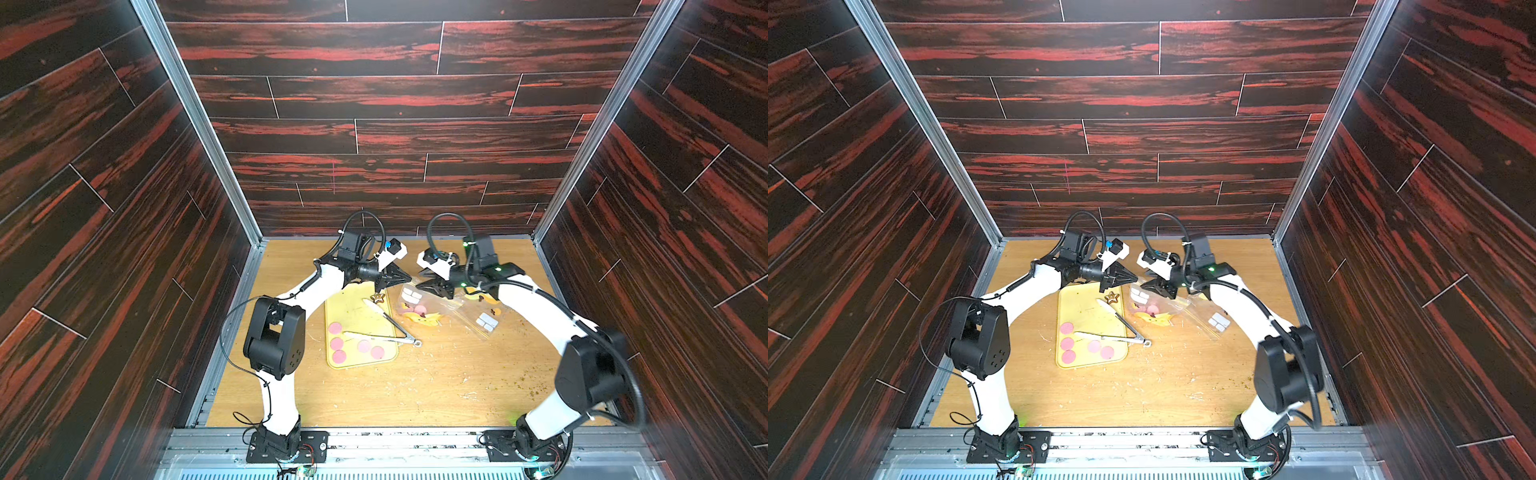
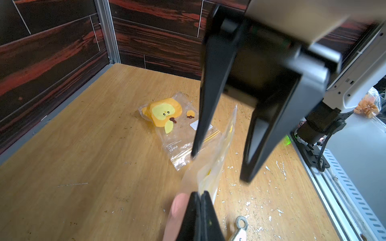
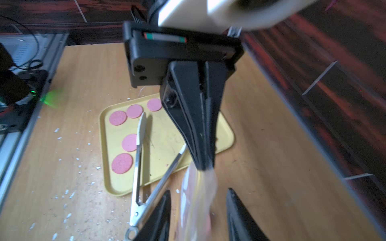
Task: Put the cookies into a resealable bag to prevent moisture
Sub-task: Close the ziploc bag at the center of the board.
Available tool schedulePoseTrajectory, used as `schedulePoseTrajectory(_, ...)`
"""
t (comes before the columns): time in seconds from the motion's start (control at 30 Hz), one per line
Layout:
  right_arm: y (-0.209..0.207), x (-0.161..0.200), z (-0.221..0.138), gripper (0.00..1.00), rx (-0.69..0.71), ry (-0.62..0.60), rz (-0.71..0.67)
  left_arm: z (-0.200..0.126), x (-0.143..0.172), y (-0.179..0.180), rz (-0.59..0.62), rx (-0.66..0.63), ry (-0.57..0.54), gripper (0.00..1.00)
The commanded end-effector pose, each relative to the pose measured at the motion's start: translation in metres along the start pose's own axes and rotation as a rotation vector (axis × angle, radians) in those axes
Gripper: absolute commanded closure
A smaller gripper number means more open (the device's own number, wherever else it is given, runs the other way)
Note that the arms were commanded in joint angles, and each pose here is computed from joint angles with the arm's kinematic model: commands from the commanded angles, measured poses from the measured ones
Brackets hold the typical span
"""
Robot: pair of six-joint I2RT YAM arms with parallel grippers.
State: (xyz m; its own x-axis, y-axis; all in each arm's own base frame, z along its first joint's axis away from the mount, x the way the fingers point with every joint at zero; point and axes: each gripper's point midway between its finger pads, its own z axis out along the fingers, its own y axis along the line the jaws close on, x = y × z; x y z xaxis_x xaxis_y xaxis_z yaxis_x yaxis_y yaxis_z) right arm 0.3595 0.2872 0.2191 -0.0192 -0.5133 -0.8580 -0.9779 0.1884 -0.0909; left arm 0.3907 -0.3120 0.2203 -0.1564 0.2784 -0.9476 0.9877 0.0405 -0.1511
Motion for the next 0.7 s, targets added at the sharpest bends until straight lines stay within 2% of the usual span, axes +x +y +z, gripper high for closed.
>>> schedulePoseTrajectory(0.0, 0.013, 0.005, 0.014, 0.60, -0.104, 0.010, 0.045, -0.005, -0.018, -0.008, 0.042, 0.023, -0.023, 1.00)
schedulePoseTrajectory(0.07, 0.013, 0.006, 0.018, 0.63, -0.108, 0.012, 0.048, -0.005, -0.018, -0.008, 0.040, 0.026, -0.021, 1.00)
schedulePoseTrajectory(0.3, 0.006, 0.002, 0.024, 0.85, -0.105, 0.007, 0.079, -0.008, -0.017, -0.012, 0.042, 0.033, -0.006, 1.00)
schedulePoseTrajectory(0.5, 0.006, 0.008, 0.024, 0.99, -0.103, 0.035, 0.096, -0.011, -0.019, -0.014, 0.045, 0.033, -0.002, 1.00)
schedulePoseTrajectory(0.67, 0.002, 0.014, 0.019, 1.00, -0.063, 0.076, 0.092, -0.014, -0.020, -0.015, 0.044, 0.028, -0.001, 1.00)
